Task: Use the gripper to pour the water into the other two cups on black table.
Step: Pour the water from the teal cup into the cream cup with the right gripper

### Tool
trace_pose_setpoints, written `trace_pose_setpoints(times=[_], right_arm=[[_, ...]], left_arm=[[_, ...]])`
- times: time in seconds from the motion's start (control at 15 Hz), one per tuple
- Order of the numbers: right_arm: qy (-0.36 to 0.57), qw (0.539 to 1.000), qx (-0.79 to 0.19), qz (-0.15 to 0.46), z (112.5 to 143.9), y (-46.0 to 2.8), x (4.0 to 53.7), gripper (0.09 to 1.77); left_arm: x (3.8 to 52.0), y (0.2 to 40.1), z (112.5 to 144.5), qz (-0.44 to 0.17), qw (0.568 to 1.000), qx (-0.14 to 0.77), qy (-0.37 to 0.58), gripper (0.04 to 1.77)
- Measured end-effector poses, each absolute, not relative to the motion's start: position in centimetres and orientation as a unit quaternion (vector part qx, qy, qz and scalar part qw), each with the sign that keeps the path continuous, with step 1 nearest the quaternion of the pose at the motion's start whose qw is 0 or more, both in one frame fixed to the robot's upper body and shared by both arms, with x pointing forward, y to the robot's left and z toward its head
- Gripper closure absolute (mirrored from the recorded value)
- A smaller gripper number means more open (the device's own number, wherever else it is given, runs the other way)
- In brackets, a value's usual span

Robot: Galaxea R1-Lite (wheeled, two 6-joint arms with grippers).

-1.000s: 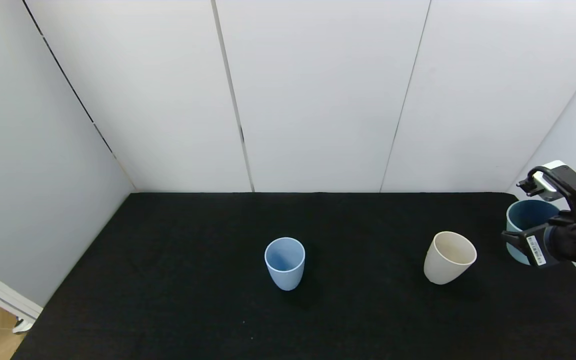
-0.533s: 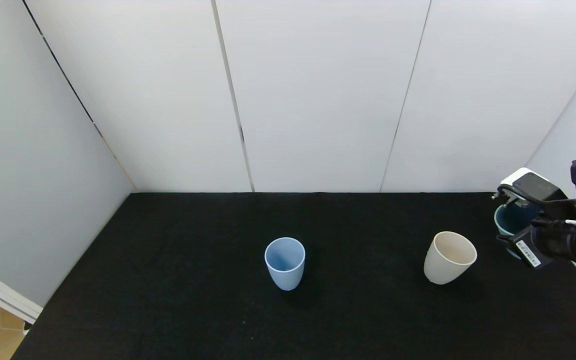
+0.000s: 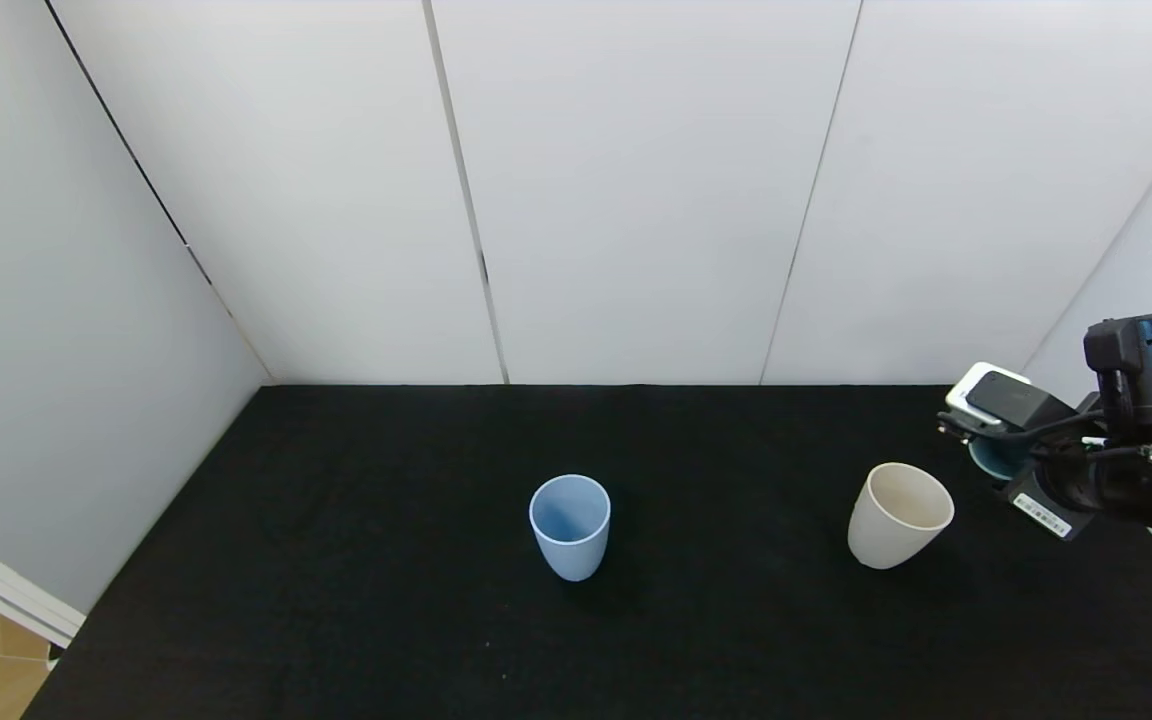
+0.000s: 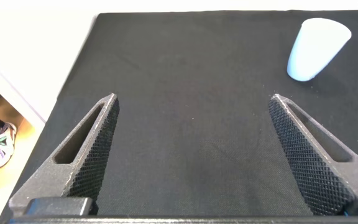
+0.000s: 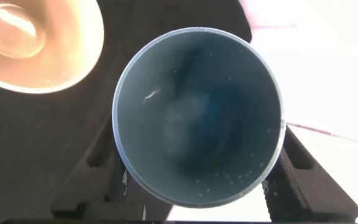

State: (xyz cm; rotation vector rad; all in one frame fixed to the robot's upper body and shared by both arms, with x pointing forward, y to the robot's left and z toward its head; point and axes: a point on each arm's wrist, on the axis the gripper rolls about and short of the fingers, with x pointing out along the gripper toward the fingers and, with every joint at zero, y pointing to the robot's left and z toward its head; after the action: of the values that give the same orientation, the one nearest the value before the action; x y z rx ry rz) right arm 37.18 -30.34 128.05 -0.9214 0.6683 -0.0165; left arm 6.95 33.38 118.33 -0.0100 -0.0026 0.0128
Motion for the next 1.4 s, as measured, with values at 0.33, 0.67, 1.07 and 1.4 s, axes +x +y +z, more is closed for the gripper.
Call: trace_pose_setpoints(times=[0.33, 0.67, 1.07, 1.4], right_arm=[[0.323, 0.816, -0.48, -0.005, 127.6, -29.3, 37.9, 0.66], [0.328, 0.784, -0.527, -0.01, 127.5, -28.7, 38.4, 0.67], [0.33, 0.759, -0.56, -0.005, 127.0, -27.2, 38.7, 0.67], [0.33, 0.74, -0.586, -0.006, 126.8, -26.0, 39.4, 0.67]], left_arm=[[6.9, 33.4, 118.3, 0.006, 1.0, -0.005, -0.001, 0.09], [6.9, 33.4, 118.3, 0.006, 1.0, -0.005, -0.001, 0.09], [6.9, 33.4, 118.3, 0.006, 1.0, -0.005, -0.001, 0.09], [6.9, 33.4, 118.3, 0.006, 1.0, -0.005, -0.001, 0.09]])
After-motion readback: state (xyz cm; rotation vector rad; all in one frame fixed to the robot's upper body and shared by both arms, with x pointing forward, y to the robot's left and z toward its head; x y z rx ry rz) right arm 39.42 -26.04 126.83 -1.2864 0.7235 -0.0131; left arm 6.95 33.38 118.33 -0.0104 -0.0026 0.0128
